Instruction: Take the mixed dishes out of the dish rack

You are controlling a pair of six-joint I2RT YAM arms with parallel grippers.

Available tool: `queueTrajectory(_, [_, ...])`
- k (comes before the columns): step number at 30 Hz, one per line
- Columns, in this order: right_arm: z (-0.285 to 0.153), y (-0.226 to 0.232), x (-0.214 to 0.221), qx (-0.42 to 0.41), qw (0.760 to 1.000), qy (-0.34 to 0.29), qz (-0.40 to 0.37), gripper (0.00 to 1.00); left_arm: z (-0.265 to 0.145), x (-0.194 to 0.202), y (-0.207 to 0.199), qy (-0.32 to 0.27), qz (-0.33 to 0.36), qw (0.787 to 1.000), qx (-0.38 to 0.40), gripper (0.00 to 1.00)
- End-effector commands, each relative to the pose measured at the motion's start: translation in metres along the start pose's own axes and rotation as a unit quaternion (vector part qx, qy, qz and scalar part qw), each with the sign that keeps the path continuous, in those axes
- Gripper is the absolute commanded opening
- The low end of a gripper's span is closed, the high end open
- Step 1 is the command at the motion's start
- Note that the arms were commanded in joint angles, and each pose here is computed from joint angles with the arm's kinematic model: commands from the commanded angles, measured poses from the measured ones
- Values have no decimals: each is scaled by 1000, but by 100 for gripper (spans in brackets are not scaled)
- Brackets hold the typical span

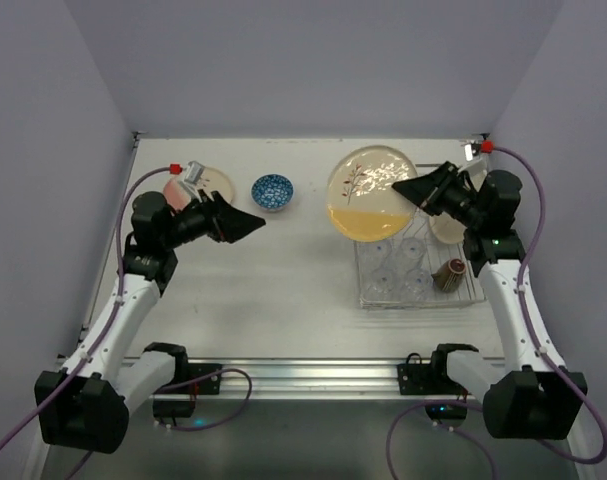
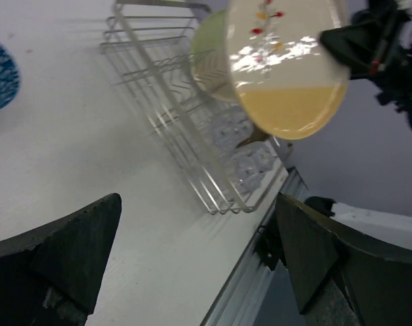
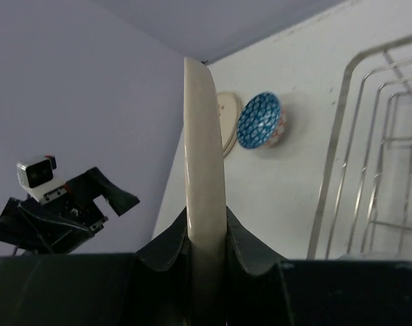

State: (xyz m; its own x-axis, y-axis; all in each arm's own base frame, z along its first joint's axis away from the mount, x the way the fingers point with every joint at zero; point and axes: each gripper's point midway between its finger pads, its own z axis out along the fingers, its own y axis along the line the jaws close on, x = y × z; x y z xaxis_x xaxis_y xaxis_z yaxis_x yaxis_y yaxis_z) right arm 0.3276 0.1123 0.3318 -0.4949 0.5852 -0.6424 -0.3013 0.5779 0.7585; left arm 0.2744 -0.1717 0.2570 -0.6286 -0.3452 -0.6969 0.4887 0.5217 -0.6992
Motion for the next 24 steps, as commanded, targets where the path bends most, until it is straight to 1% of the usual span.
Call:
queueTrajectory(1, [0,78,3,-166,986,3,29,0,2,-13,-87,5,63,980,191,100])
queueTrajectory(3, [7,79,18,-175,984,14,45,0,14,-8,-81,22,47,981,188,100])
queueTrajectory(4, [9,88,24,-194,980,17,47,0,19,-7,-78,25,39,982,183,100])
queueTrajectory(5, [11,88,27,-200,978,20,57,0,23,-6,-73,26,30,984,175,100])
queueTrajectory(6, [13,83,35,-204,975,29,85,0,30,-1,-62,38,12,987,159,100])
queueTrajectory(7, [15,87,36,-222,971,27,86,0,35,1,-56,37,3,989,146,100])
queueTrajectory(9, [18,86,46,-232,966,45,108,0,43,8,-41,50,-20,991,120,100])
queueTrajectory(10, [18,92,50,-251,961,50,104,0,45,11,-40,54,-25,991,119,100])
queueTrajectory(11, [23,90,57,-252,959,60,113,0,46,16,-38,59,-31,990,122,100])
queueTrajectory(12, [22,95,63,-268,954,70,117,0,46,13,-46,51,-29,988,140,100])
queueTrajectory(15, [28,95,75,-281,946,90,135,0,42,18,-64,53,-24,980,191,100])
queueTrajectory(18, [33,92,81,-282,944,93,143,0,42,18,-69,51,-22,978,200,100])
queueTrajectory(19, [33,91,82,-282,944,93,144,0,42,16,-69,48,-23,979,199,98])
queueTrajectory(20, [33,92,83,-284,943,95,144,0,43,17,-68,49,-25,979,196,93])
queueTrajectory(22, [34,94,86,-290,941,98,146,0,45,18,-64,51,-31,980,192,87])
queueTrajectory(23, [35,95,87,-293,940,100,145,0,46,19,-62,53,-36,980,189,82])
queueTrajectory(24, [35,97,89,-295,939,103,146,0,48,20,-60,55,-44,980,187,81])
